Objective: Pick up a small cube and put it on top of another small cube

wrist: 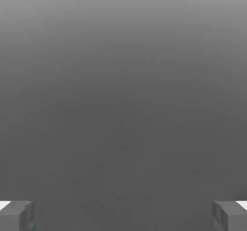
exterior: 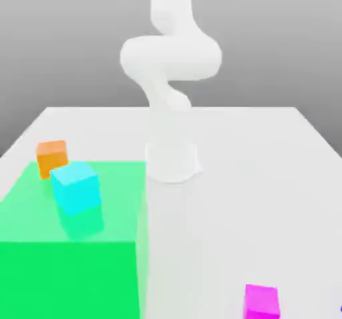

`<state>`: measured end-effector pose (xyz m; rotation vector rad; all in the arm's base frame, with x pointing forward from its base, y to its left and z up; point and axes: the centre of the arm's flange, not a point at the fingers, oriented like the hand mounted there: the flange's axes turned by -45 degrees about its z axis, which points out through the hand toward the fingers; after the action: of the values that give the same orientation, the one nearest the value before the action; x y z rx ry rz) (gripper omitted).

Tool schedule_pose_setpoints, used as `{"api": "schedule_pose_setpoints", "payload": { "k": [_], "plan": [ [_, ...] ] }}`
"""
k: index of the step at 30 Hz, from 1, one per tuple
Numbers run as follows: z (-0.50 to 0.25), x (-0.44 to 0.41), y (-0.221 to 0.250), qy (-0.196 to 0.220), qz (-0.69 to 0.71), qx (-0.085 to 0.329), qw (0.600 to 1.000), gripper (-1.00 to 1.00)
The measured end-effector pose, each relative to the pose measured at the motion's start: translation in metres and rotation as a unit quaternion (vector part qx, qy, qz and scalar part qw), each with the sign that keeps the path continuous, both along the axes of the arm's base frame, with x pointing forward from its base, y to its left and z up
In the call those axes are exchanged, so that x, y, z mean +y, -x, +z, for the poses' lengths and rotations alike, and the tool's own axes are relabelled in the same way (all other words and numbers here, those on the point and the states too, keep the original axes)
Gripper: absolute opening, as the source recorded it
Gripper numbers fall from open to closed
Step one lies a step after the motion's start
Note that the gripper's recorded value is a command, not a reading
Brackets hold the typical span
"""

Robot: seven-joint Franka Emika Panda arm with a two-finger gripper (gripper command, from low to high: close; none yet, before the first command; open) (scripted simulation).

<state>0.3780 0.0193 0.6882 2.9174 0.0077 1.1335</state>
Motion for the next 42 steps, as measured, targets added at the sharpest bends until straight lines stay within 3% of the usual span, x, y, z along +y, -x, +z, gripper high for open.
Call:
{"api": "schedule_pose_setpoints", "payload": {
  "k": [8, 16, 25, 33, 37, 38, 42],
  "plan": [
    [-0.092, 0.07, -0.087, 0.033, 0.027, 0.092, 0.995, 0.0],
    [-0.206, 0.146, -0.139, 0.056, 0.066, 0.176, 0.981, 0.0],
    [-0.348, 0.234, -0.151, 0.067, 0.118, 0.267, 0.954, 0.0],
    [-0.475, 0.307, -0.118, 0.062, 0.163, 0.347, 0.922, 0.0],
    [-0.541, 0.315, -0.113, 0.06, 0.167, 0.356, 0.917, 0.0],
    [-0.551, 0.316, -0.113, 0.06, 0.168, 0.357, 0.917, -1.0],
    [-0.551, 0.316, -0.113, 0.059, 0.168, 0.357, 0.917, -1.0]
  ]
}}
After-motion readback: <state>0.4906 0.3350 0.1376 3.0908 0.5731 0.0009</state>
